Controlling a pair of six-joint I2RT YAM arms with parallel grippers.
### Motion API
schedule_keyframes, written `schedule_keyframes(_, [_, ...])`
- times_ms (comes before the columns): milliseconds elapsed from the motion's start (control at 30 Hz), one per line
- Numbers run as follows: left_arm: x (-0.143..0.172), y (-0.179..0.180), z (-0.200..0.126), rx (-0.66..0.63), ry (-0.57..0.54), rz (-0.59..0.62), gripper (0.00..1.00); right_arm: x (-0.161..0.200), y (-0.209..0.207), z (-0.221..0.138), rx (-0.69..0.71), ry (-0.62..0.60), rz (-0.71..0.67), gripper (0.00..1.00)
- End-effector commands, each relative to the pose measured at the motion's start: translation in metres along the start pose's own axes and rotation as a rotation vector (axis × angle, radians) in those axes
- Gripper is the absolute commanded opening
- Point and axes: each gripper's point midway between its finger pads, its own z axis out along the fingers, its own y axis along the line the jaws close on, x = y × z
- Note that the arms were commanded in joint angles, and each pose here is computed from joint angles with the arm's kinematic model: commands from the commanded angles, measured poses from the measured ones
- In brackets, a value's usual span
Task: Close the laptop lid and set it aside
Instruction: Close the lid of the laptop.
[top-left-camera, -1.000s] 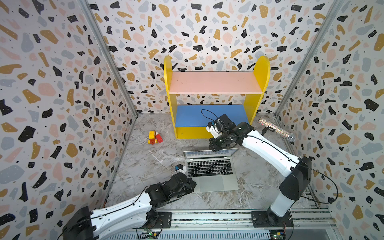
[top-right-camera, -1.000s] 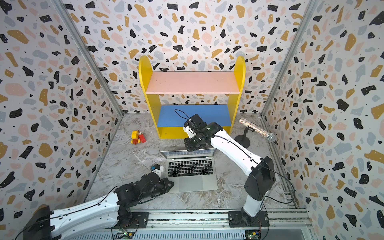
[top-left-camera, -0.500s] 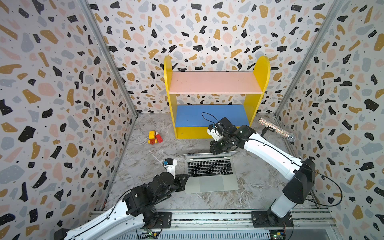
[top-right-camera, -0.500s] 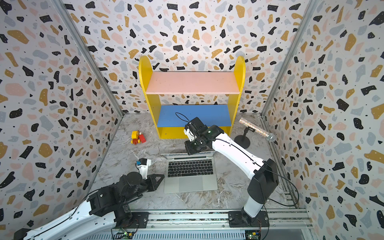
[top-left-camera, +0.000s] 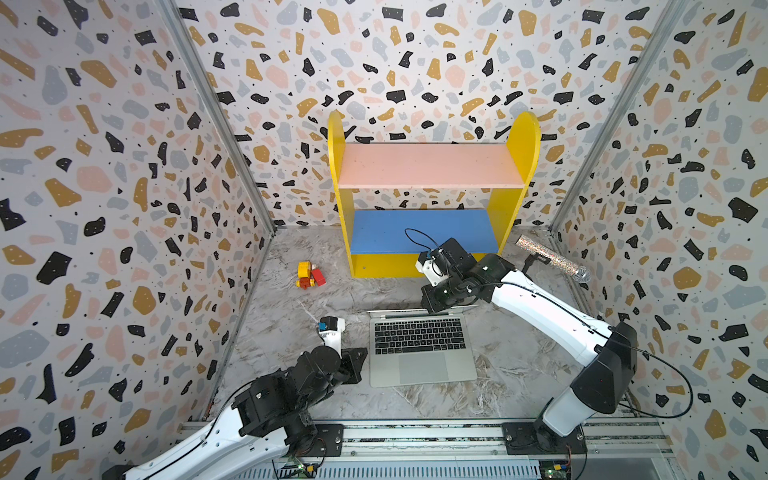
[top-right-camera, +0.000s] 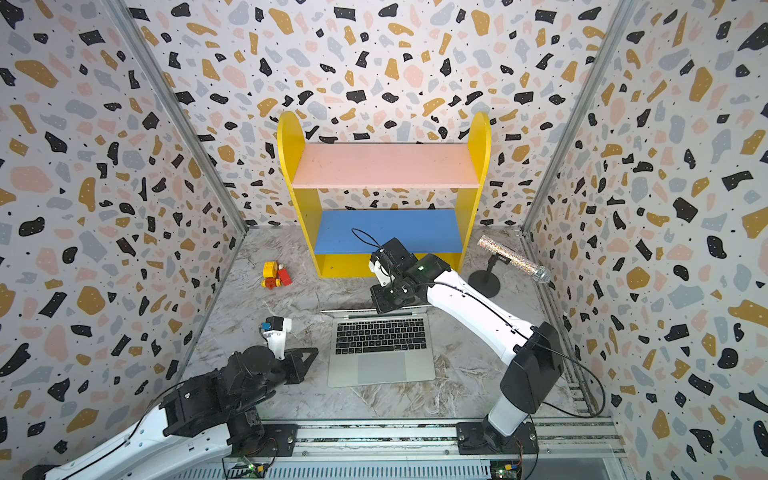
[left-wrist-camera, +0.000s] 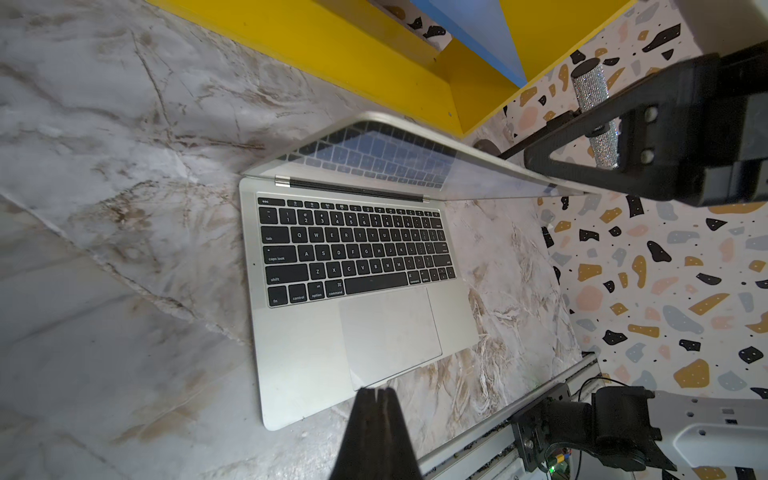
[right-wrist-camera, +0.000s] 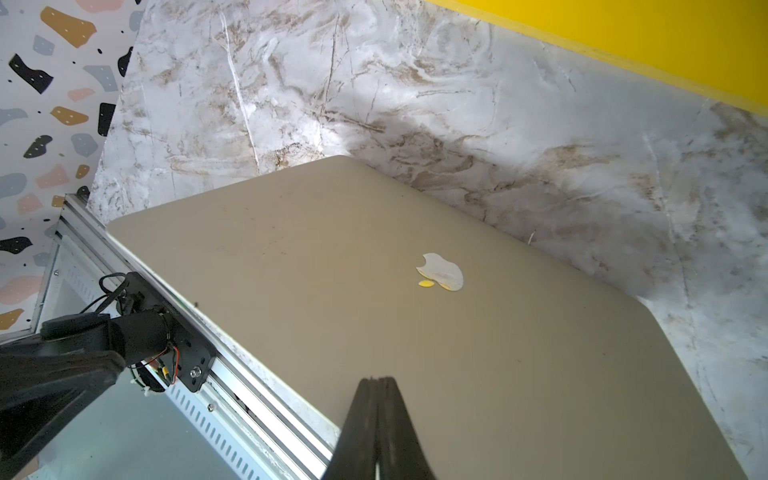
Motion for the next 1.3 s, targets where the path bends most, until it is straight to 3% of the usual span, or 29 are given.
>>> schedule_keyframes(0, [-0.019,-0.001,-0.014,-0.015,-0.072,0.01,0.0,0.022,0.004,-0.01,-0.004,0.049,0.009,0.08])
schedule_keyframes(767, [-0.034,0.001,-0.025,-0.052,-0.119,0.046,0.32,0.037,0.011,-0.006,-0.019,0.063,0.011,0.08])
schedule_keyframes(1267, [-0.034,0.004,-0.026,-0.057,-0.13,0.046,0.33,0.048,0.011,-0.001,-0.02,0.077,0.015,0.08])
